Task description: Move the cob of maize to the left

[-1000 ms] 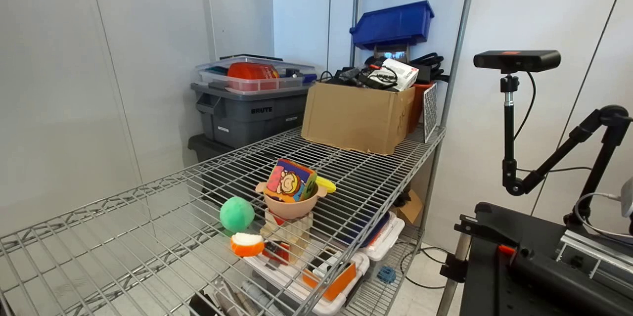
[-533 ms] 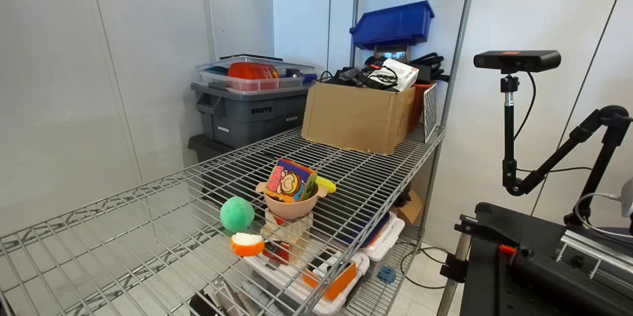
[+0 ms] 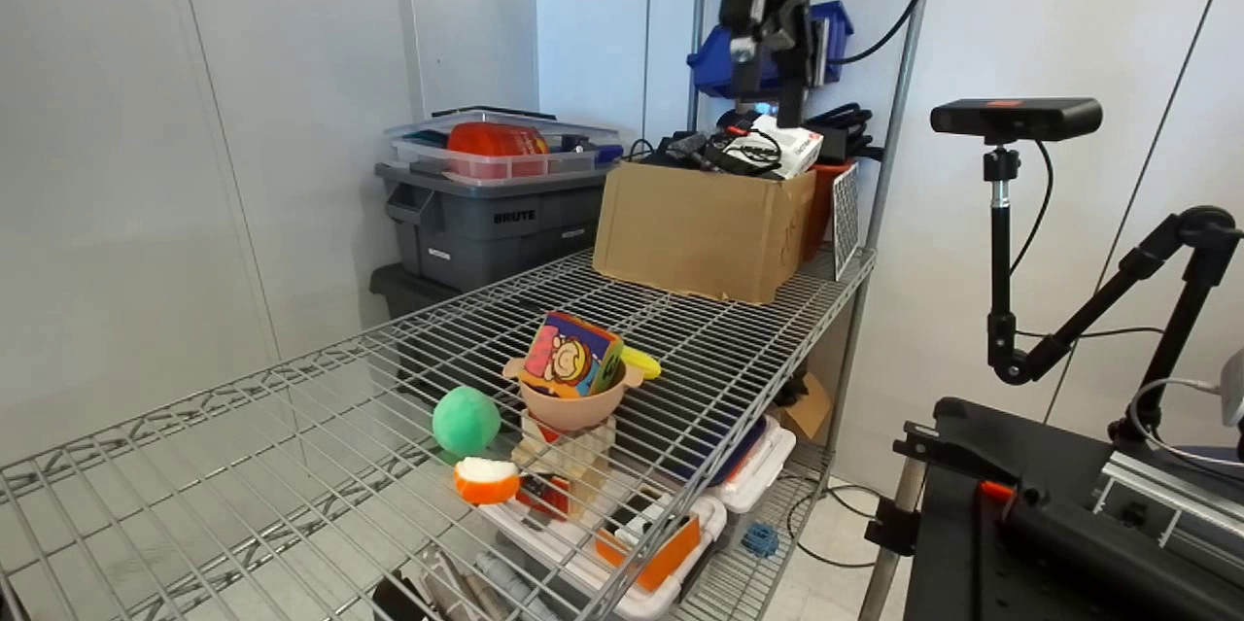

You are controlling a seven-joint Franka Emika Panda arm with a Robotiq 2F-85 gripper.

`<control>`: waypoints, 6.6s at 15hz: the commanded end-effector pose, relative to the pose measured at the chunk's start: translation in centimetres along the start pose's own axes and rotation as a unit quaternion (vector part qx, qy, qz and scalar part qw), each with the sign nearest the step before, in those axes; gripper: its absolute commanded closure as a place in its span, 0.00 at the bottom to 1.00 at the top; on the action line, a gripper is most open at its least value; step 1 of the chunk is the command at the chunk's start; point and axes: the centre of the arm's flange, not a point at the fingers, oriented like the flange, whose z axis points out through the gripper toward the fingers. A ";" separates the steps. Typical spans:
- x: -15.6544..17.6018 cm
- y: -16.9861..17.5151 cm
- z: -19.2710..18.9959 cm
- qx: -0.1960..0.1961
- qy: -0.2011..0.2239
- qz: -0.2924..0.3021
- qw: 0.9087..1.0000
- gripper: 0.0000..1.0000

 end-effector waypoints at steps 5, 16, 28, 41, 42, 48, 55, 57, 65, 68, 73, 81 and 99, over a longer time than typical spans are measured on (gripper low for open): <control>15.7 6.7 7.4 -0.021 0.037 0.084 0.996 0.00; 26.1 11.7 20.8 -0.088 0.016 0.199 0.976 0.00; 28.1 7.7 27.8 -0.146 -0.015 0.226 0.963 0.25; 26.6 7.6 22.8 -0.139 0.001 0.248 0.959 0.93; 26.1 7.8 21.2 -0.134 0.006 0.250 0.959 0.93; 22.6 3.7 11.2 -0.110 0.048 0.226 0.967 0.92; 22.3 -12.7 13.6 -0.119 0.038 0.126 0.984 0.92; 21.8 -17.1 16.8 -0.133 0.023 0.095 0.986 0.92; 16.7 -25.8 33.6 -0.220 -0.061 -0.003 0.973 0.92; 15.6 -26.6 38.8 -0.250 -0.075 -0.023 0.965 0.92; 14.8 -27.1 39.8 -0.269 -0.065 -0.040 0.960 0.43; 12.4 -25.3 39.1 -0.261 -0.027 -0.051 0.964 0.07; 2.7 -20.3 32.4 -0.248 0.081 -0.105 0.960 0.07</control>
